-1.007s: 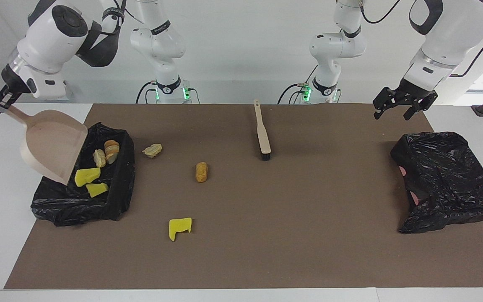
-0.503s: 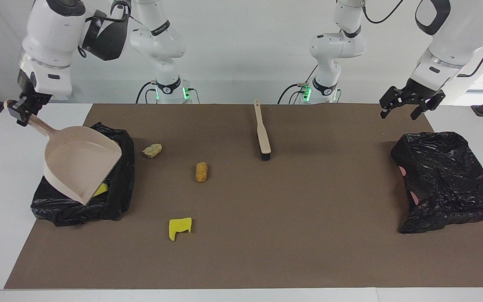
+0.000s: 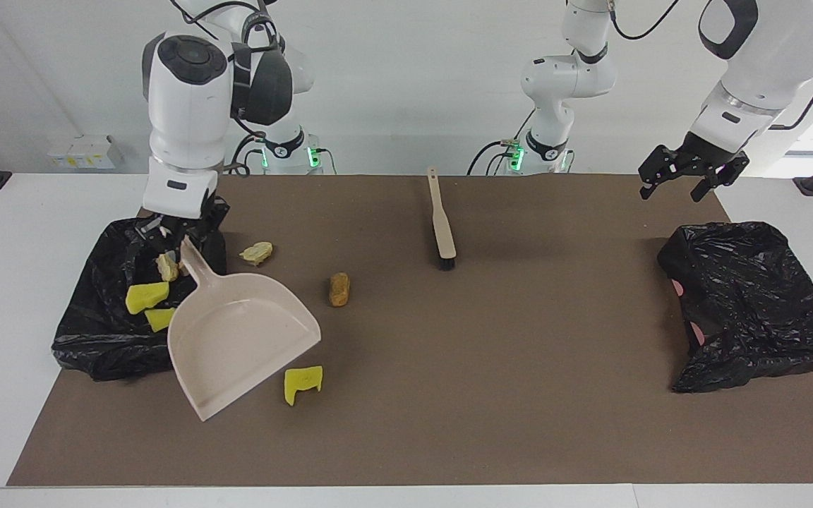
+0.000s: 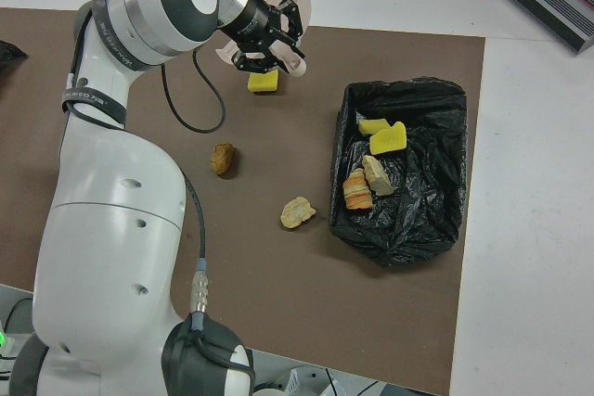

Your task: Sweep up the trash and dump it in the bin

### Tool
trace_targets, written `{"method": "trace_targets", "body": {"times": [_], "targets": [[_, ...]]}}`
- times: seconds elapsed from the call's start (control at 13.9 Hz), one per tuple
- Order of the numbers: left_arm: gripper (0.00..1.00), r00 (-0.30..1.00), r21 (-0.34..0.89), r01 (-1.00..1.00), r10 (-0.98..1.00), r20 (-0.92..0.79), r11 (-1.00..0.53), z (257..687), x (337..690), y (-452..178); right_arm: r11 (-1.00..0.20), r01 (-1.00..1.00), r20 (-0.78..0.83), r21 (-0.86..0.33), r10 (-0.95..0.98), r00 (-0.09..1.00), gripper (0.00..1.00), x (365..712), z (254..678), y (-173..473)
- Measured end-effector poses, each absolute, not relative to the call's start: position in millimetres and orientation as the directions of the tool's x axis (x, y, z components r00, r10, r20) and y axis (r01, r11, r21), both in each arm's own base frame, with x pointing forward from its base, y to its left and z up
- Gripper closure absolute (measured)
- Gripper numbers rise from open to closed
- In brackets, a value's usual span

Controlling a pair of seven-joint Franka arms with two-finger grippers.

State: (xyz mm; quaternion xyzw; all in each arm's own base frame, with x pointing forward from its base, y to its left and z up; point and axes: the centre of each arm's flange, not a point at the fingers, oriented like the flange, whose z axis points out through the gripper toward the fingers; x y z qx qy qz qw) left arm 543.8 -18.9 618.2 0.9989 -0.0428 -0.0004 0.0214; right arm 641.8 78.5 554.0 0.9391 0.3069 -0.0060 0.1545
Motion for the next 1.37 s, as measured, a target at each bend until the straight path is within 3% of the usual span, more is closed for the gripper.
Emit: {"method": "trace_targets", "body": {"times": [0.22, 0.58, 0.93, 1.37], "targets": [[0.00, 0.996, 0.043, -0.085, -0.085, 0.001, -0.995, 618, 544, -19, -0.916, 0.346, 0.003, 0.203, 0.353, 0.935, 0.68, 667, 525, 142], [0.00, 0.996, 0.043, -0.088, -0.088, -0.001, -0.995, 618, 544, -20, -0.995, 0.065, 0.060, 0.077, 0.070, 0.996, 0.68, 687, 465, 253], [0.00, 0.993, 0.042, -0.117, -0.117, -0.016, -0.992, 616, 540, -21, -0.997, -0.072, 0.084, 0.012, -0.070, 0.994, 0.68, 665, 413, 372], [0.00, 0.990, 0.012, -0.136, -0.137, -0.026, -0.991, 615, 538, -19, -0.998, -0.046, 0.015, -0.036, -0.047, 0.999, 0.68, 621, 385, 453]]}}
